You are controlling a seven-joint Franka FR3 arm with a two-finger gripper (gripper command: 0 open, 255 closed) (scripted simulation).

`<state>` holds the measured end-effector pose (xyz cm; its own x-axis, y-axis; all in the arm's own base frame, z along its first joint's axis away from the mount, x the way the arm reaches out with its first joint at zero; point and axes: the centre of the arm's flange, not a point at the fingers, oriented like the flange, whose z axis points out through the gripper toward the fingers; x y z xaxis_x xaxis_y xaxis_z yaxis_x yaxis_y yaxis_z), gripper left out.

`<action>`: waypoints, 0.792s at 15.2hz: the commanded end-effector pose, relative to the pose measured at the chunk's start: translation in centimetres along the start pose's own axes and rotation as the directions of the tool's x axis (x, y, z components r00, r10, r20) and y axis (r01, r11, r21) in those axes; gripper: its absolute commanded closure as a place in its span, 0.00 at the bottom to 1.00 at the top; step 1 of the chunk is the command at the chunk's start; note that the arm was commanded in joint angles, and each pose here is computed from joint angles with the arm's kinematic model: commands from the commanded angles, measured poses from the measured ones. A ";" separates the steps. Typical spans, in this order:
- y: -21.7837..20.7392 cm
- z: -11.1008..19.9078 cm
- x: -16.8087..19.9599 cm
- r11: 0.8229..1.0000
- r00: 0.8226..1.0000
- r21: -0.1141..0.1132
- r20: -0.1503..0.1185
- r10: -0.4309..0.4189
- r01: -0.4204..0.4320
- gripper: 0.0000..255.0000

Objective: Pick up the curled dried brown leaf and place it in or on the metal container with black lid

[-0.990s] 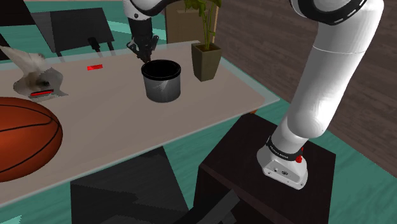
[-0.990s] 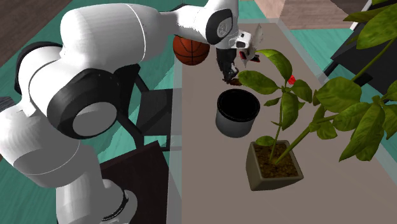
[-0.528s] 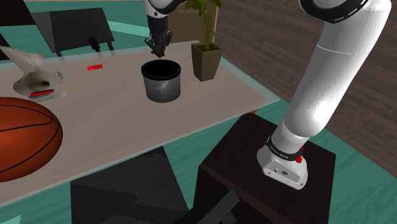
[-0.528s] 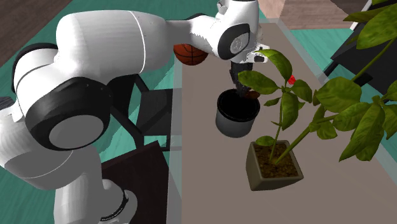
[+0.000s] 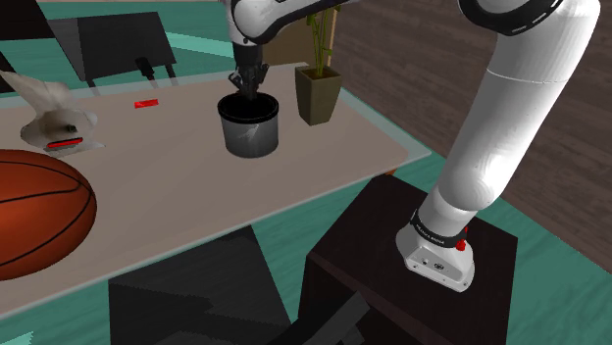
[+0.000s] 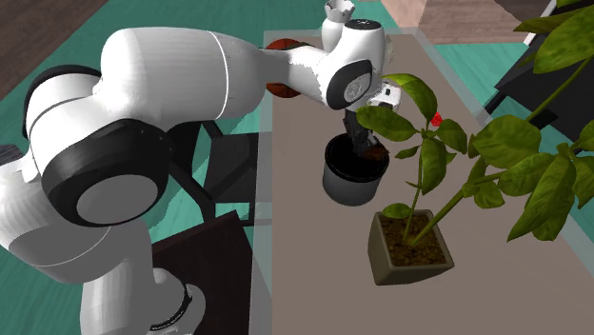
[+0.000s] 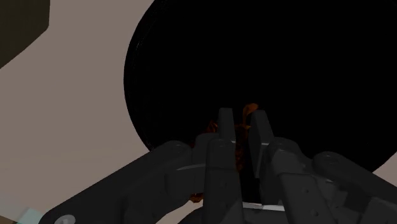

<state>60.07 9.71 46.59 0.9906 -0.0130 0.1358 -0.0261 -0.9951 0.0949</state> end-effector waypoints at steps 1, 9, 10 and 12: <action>-0.2 1.0 -0.1 1.000 1.000 0.000 -0.001 0.000 0.000 1.00; -0.2 1.6 -0.2 1.000 1.000 0.000 -0.001 0.000 0.000 1.00; -0.2 1.6 -0.2 1.000 1.000 0.000 -0.001 0.000 0.000 1.00; -0.4 1.6 -0.2 1.000 1.000 0.000 -0.001 0.000 0.000 0.00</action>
<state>60.11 10.01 45.16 0.9899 -0.0121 0.1409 -0.0256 -0.9952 0.0944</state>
